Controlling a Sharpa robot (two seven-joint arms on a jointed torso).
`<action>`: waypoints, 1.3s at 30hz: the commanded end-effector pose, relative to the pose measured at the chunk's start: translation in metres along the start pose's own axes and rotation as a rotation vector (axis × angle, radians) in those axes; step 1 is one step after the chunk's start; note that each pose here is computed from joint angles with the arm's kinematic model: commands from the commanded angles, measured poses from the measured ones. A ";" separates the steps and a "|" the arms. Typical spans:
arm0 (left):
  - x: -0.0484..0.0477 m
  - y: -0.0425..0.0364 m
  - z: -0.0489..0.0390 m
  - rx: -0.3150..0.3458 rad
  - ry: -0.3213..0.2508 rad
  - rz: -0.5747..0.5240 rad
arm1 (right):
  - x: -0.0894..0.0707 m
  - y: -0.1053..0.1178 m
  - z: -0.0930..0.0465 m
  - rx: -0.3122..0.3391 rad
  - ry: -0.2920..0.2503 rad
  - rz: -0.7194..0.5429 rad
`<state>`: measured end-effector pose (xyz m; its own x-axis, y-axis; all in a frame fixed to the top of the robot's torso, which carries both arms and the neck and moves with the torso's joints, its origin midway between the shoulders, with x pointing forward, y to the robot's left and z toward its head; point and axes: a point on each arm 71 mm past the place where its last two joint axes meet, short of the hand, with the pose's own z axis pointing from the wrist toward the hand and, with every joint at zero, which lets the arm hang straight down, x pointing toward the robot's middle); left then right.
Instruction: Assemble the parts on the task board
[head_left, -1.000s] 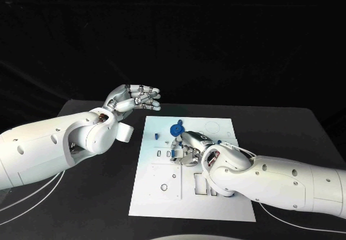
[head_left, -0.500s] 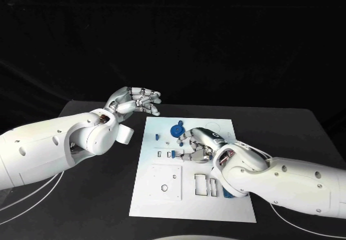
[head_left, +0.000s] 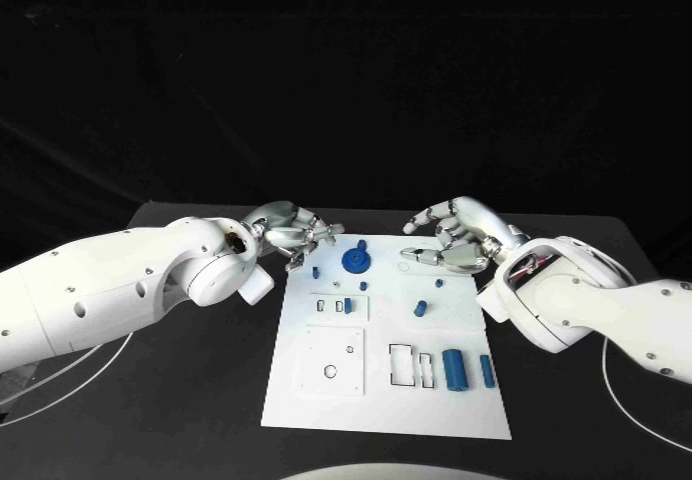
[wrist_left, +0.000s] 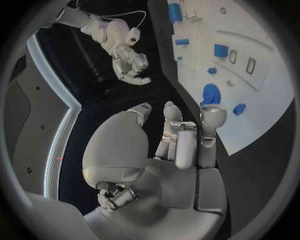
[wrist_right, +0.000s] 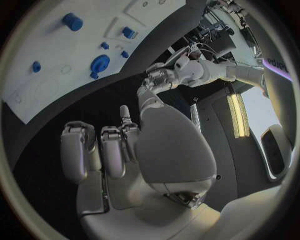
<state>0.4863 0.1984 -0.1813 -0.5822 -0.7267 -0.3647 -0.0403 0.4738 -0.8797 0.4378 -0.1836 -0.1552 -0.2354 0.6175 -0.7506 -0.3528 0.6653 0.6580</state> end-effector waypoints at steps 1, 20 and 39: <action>0.0113 0.0122 0.0052 -0.231 0.133 0.274 | -0.007 -0.005 -0.001 0.023 0.001 0.062; 0.0367 -0.0010 0.0409 -0.439 0.263 0.538 | -0.023 -0.023 0.002 0.095 -0.025 0.046; 0.0474 -0.0040 0.0555 -0.465 0.299 0.599 | -0.023 -0.025 0.004 0.105 -0.023 0.043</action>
<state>0.5048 0.1359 -0.2116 -0.7909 -0.1860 -0.5829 0.0323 0.9386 -0.3434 0.4553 -0.2141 -0.1536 -0.2138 0.6618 -0.7186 -0.2466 0.6752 0.6952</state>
